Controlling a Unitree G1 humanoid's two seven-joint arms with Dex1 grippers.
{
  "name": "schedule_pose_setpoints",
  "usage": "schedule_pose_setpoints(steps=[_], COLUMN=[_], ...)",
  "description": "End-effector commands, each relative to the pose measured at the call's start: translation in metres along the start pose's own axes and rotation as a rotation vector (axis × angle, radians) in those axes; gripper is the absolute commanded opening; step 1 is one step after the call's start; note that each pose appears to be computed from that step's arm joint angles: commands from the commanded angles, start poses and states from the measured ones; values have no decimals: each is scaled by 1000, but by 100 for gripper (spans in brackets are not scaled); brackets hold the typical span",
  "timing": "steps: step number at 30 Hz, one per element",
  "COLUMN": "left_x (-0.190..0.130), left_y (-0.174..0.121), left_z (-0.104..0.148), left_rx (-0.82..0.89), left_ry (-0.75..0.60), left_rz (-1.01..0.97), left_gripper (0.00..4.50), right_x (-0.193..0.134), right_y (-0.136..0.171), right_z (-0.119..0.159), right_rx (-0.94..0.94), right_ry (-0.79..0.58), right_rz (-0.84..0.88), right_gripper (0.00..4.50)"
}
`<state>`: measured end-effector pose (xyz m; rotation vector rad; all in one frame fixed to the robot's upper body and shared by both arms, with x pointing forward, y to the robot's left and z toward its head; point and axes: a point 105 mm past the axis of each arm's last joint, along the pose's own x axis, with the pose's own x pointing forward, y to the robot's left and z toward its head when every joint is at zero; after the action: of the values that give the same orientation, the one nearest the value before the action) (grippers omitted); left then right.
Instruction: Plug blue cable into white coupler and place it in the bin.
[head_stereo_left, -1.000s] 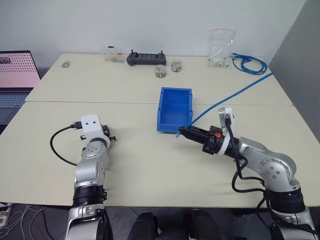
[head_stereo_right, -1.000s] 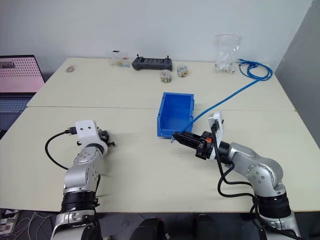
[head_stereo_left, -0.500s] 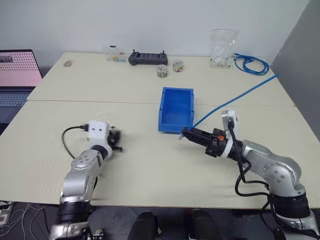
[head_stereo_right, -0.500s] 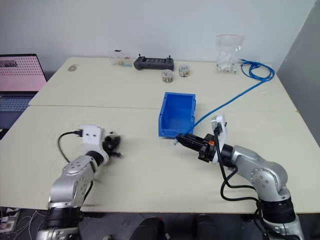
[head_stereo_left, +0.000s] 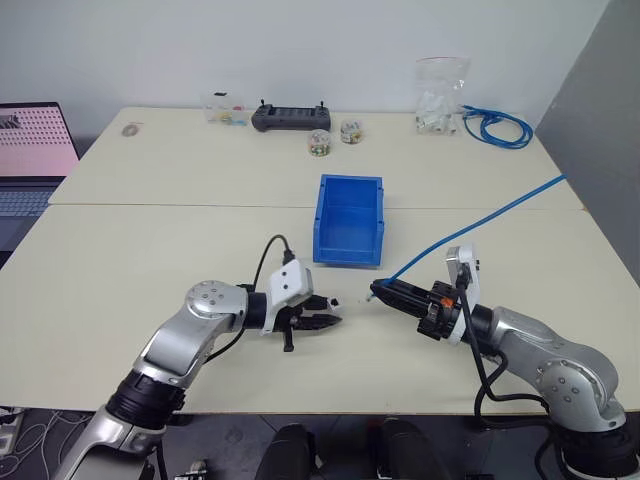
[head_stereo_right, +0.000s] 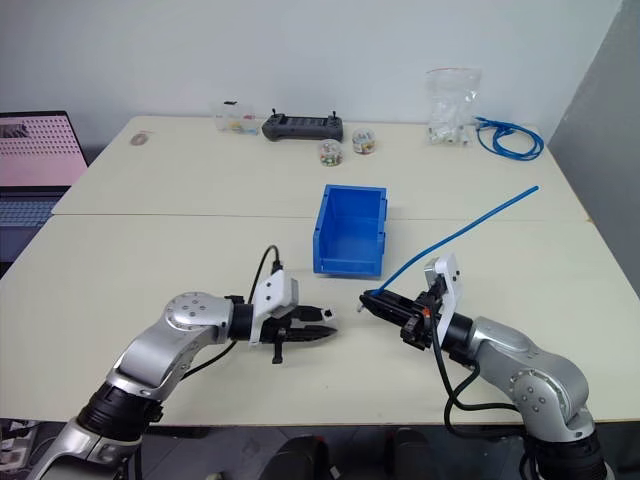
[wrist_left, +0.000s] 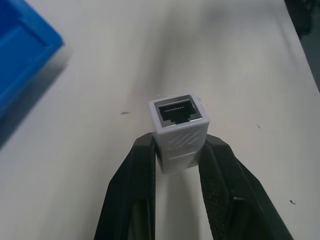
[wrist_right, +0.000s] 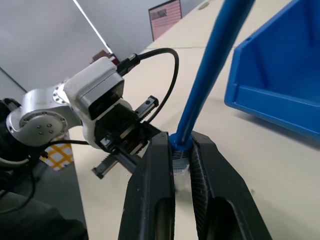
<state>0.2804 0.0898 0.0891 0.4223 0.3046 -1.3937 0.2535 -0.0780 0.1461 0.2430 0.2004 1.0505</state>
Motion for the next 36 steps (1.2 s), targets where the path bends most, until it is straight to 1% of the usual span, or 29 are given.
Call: schedule_pose_setpoints(steps=[1,7,15,18,24,36], left_x=[7,15,17,18,18,15], left_y=[-6,-5,-7,-6,-5,-3], left_z=[-2,-13,-15,-14,-14,-17], left_rx=[91,124,124,124,127,134], left_ry=[49,92,88,80,74,83], left_rz=[-87,-120,-123,-111,-111,-100], left_gripper=[88,88,88,88,88,88], right_x=[3,15,27,31,39,39], right_y=[12,20,22,18,8,-7], right_z=[5,2,-17,-24,-26,-35], right_rx=[-134,-230,-295,-313,-344,-371], right_ry=[7,18,82,114,134,181], right_rz=[60,139,240,272,304,338], right_gripper=[14,14,14,14,14,14])
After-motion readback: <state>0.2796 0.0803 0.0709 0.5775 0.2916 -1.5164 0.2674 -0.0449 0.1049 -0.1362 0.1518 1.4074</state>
